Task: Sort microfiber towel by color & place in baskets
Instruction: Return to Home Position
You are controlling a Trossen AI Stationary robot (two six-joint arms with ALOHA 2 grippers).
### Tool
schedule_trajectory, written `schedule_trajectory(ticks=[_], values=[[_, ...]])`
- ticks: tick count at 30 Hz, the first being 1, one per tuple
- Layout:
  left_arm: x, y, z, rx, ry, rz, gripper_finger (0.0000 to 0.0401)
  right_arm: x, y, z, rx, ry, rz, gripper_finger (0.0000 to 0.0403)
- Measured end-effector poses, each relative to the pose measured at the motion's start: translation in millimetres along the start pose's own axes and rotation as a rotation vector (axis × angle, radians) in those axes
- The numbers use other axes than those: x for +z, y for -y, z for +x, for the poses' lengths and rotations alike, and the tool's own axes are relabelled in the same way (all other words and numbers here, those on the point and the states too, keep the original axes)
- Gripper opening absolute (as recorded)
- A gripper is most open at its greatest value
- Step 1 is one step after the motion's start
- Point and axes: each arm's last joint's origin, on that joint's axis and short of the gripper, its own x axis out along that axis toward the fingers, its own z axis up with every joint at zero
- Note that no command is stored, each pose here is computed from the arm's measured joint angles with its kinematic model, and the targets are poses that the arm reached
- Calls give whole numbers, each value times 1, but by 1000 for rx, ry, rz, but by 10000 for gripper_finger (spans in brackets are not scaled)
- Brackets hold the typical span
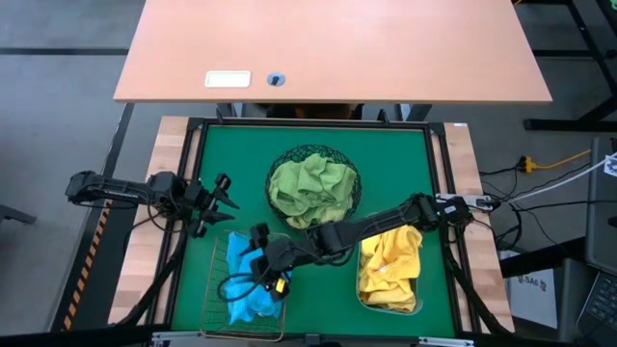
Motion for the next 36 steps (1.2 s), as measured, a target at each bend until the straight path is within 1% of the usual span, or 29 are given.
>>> schedule_trajectory(ticks=[4,7,10,12,14,17,23,26,29,32,36], values=[[-1,1,0,-28,-10,13,124,3,5,-16,-66,-73,-7,289],[-1,1,0,-28,-12,34,124,14,11,-39,-75,-85,-9,289],[-1,1,0,-23,-11,49,124,28,14,-71,-68,-94,3,289],[-1,0,0,-10,-12,58,124,36,19,-94,-66,-91,46,289],[-1,0,0,11,-12,64,124,44,23,-119,-35,-86,92,289],[-1,-2,0,60,-13,65,124,55,30,-165,4,-71,134,289],[-2,-4,0,124,-16,60,124,60,38,-250,8,-105,185,289],[-4,-5,-1,162,-38,44,124,61,33,-285,25,-99,181,289],[-8,-7,-1,223,-65,1,124,63,23,-310,65,-76,158,289],[-11,-10,-2,274,-91,-36,124,60,9,-327,122,-65,129,289],[-12,-13,-3,299,-100,-60,124,48,-9,-344,176,-81,85,289]])
